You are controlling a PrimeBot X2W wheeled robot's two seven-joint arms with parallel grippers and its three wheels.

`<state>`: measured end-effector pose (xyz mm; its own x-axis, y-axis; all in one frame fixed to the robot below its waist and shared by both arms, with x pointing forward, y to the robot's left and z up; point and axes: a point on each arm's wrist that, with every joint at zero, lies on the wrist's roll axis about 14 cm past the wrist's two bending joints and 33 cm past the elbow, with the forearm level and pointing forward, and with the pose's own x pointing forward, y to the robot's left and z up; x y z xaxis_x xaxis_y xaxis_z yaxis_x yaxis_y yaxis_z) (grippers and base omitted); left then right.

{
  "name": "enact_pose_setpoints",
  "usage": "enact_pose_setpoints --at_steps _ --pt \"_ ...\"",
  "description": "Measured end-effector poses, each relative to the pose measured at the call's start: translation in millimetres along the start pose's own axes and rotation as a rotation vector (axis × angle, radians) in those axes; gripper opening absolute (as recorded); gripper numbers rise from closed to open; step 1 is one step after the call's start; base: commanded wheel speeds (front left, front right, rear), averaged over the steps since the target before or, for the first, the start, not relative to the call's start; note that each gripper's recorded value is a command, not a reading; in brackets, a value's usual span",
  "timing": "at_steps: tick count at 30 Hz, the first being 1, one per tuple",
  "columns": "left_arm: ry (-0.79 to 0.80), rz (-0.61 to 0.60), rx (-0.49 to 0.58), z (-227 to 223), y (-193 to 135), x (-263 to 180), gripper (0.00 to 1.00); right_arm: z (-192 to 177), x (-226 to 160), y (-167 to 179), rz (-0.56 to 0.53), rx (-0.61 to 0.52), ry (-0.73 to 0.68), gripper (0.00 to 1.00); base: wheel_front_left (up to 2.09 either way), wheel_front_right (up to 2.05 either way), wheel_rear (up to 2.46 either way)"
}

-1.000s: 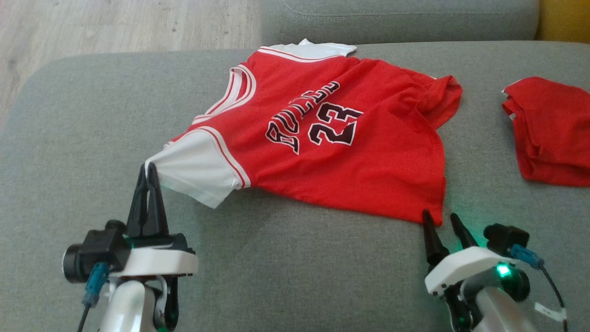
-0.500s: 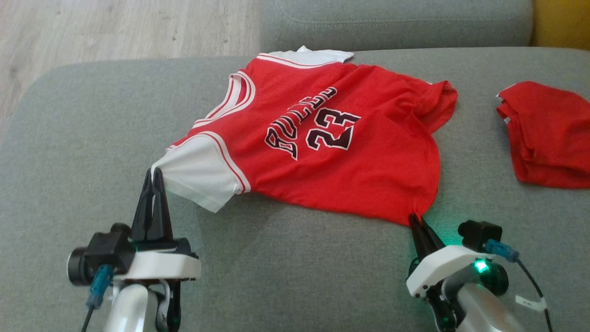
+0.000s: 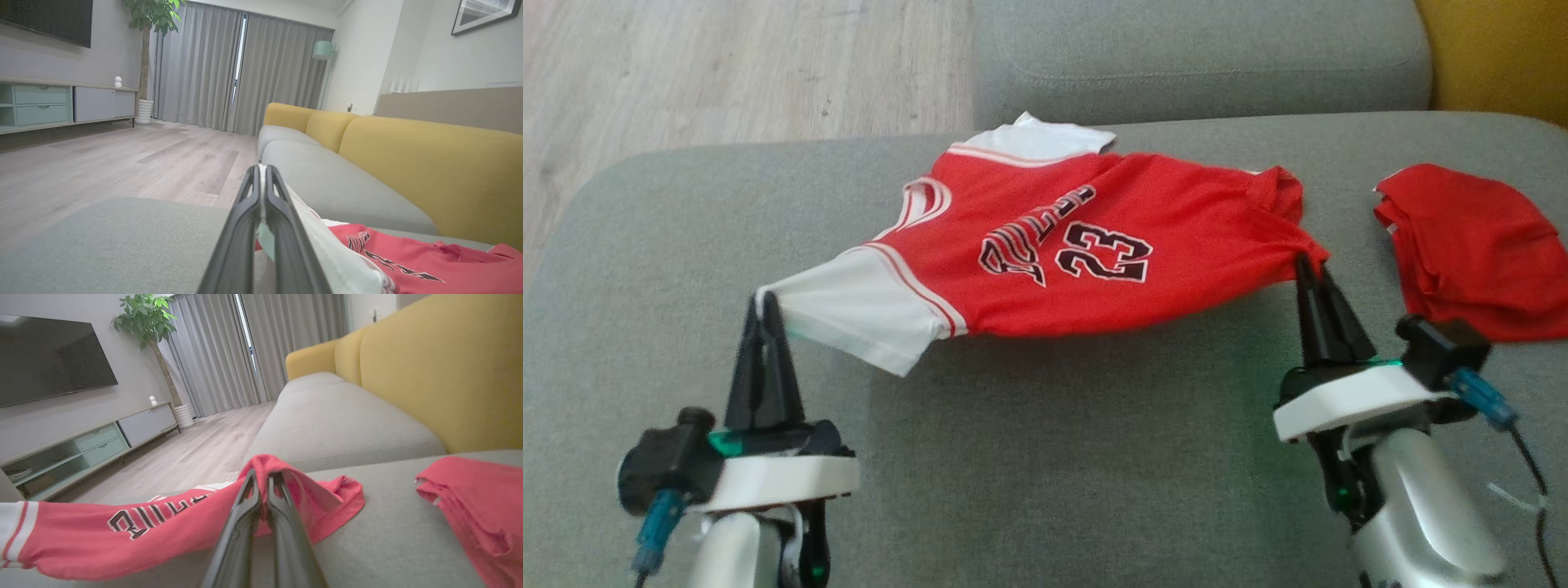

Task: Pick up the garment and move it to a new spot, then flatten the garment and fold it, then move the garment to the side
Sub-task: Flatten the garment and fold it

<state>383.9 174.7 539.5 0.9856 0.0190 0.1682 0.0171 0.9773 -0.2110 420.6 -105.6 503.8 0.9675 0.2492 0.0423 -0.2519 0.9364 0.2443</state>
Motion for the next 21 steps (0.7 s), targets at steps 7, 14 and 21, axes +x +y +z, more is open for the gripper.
enact_pose_setpoints --at_steps 7,14,21 --pt "-0.114 0.003 -0.133 37 -1 -7 0.0 29 -27 -6 -0.027 -0.043 -0.046 0.0 0.0 0.0 0.0" --pt "-0.129 0.008 -0.173 41 -2 -19 0.0 33 -49 -6 -0.043 -0.061 -0.018 0.0 0.0 0.0 0.0" --pt "-0.149 -0.153 -0.191 65 -31 46 0.0 71 4 -7 -0.005 -0.196 -0.035 0.0 0.0 0.0 0.0"
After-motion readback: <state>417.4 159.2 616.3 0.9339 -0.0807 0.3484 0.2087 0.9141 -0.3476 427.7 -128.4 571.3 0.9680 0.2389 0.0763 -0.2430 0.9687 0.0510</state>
